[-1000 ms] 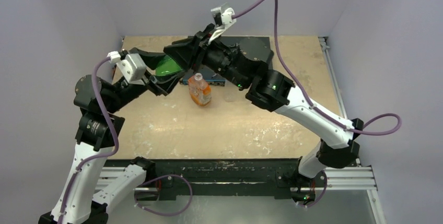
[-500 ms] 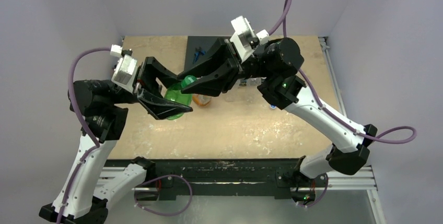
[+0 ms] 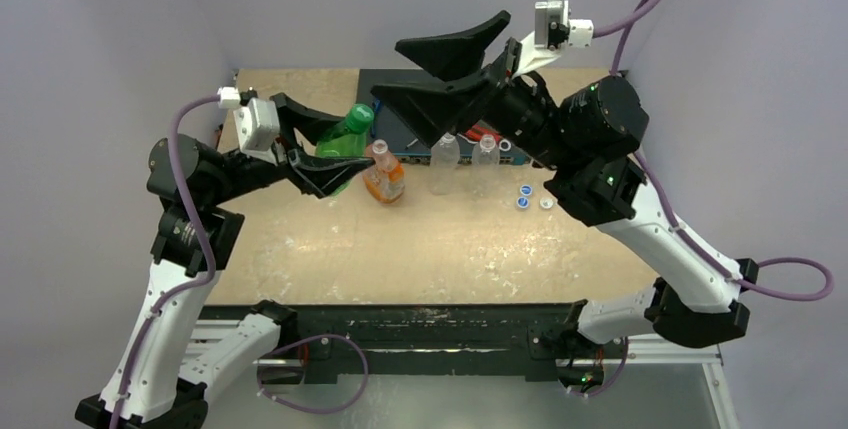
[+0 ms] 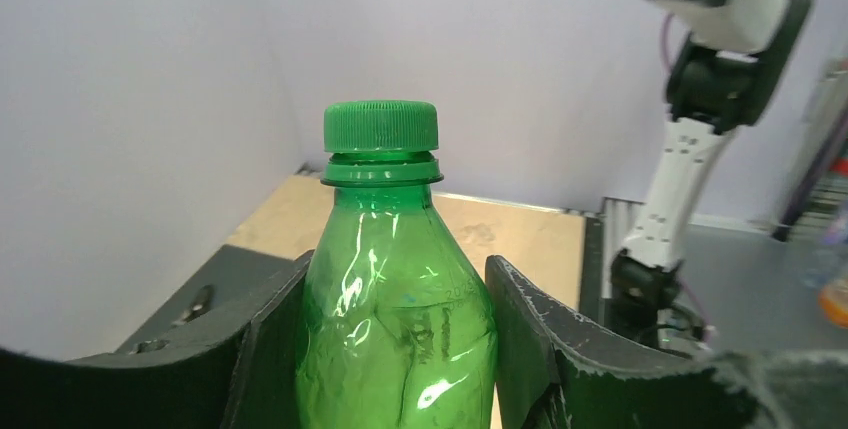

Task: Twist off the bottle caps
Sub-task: Unscrew the bottle cap from the plastic bottle.

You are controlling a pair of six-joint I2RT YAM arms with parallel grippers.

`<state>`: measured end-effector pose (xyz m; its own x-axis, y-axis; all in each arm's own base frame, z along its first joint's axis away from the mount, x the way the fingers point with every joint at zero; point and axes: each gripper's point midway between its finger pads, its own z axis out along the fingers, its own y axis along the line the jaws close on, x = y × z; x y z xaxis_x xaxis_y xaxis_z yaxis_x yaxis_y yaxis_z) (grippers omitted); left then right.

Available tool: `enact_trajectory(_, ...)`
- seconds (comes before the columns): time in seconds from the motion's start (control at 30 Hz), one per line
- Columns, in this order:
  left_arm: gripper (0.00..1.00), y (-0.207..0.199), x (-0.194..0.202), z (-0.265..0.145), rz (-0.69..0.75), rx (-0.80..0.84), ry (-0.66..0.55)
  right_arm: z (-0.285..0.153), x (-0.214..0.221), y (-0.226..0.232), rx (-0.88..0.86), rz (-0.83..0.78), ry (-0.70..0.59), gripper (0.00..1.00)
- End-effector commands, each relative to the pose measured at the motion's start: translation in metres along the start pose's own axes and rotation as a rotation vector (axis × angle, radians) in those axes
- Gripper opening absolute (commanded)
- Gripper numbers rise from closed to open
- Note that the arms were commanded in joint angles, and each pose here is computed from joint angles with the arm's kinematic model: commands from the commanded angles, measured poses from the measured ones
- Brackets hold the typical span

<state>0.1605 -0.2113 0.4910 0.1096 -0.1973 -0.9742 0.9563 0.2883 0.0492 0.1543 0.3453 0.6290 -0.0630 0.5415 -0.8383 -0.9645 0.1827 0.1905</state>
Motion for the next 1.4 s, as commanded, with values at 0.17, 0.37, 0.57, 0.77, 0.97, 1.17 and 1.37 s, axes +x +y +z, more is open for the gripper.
enact_trajectory(0.17,0.0,0.047,-0.003,-0.018,0.246,-0.284,-0.001,0.021,0.041,-0.066,0.502,0.008,0.071,0.81)
enact_trajectory(0.37,0.0,0.045,0.0,-0.021,0.253,-0.286,0.005,0.03,0.049,-0.068,0.506,0.042,0.067,0.74)
enact_trajectory(0.57,0.0,0.059,-0.001,-0.026,0.28,-0.362,0.011,0.034,0.058,-0.066,0.487,0.071,0.071,0.69)
enact_trajectory(0.77,0.0,0.073,-0.001,-0.031,0.285,-0.439,0.022,0.04,0.073,-0.067,0.482,0.101,0.09,0.68)
enact_trajectory(0.97,0.0,0.075,-0.003,-0.033,0.294,-0.455,0.017,0.044,0.078,-0.068,0.478,0.125,0.082,0.6)
enact_trajectory(1.17,0.0,0.083,-0.003,-0.036,0.296,-0.5,0.018,0.05,0.087,-0.069,0.476,0.135,0.099,0.59)
enact_trajectory(1.37,0.0,0.083,-0.003,-0.037,0.297,-0.502,0.019,0.055,0.088,-0.068,0.47,0.138,0.099,0.58)
